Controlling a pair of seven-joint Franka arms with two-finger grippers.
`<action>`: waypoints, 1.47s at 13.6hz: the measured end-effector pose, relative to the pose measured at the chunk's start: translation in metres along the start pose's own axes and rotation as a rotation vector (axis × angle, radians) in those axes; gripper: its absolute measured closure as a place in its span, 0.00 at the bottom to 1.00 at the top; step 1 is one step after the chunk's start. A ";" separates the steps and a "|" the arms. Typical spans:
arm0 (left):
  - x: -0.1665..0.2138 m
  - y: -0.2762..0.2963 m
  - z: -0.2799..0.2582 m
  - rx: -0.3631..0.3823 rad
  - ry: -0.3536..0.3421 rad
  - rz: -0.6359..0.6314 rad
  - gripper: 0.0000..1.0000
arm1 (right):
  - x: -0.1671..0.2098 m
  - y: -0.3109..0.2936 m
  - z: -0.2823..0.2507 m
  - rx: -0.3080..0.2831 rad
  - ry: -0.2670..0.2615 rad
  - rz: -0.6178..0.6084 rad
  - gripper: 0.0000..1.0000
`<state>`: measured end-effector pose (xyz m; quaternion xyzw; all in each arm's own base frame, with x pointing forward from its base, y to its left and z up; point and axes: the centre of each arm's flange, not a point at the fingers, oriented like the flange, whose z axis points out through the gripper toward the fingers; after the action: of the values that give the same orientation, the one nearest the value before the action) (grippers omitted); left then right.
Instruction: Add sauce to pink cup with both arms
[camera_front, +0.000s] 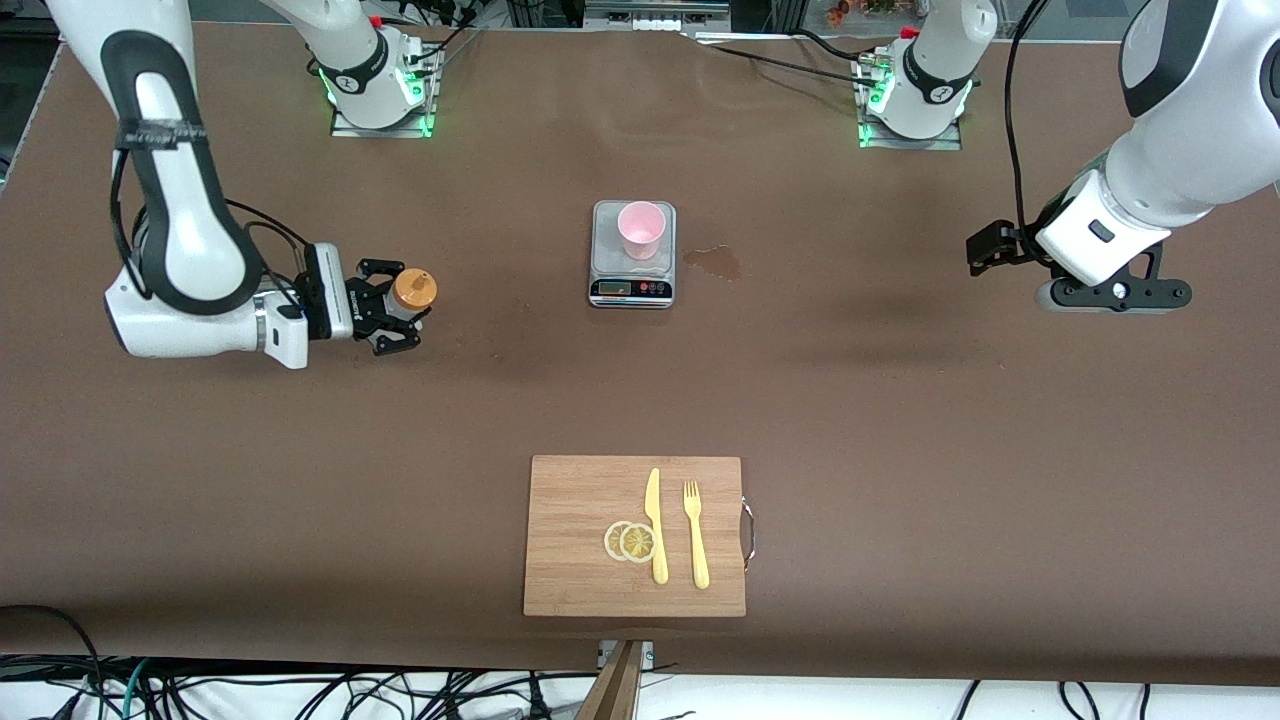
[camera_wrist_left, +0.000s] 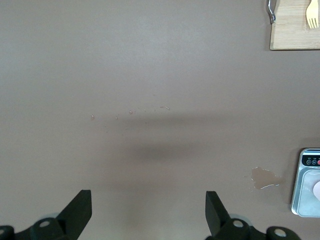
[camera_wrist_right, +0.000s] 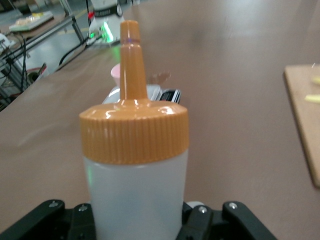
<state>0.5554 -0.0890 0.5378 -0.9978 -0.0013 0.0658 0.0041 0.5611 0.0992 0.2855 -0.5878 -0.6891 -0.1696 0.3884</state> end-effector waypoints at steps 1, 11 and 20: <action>0.000 0.000 0.000 0.000 0.000 0.000 0.00 | 0.005 0.000 0.004 0.011 -0.052 0.022 0.78; 0.000 0.000 0.000 0.000 0.000 0.000 0.00 | 0.134 -0.006 0.143 0.038 -0.504 0.148 0.78; 0.000 0.000 0.000 0.000 0.000 0.000 0.00 | 0.214 -0.049 0.216 -0.055 -0.834 0.287 0.78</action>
<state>0.5554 -0.0890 0.5378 -0.9978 -0.0013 0.0659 0.0041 0.4407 0.3810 0.3152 -0.7060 -0.6933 0.1195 0.0811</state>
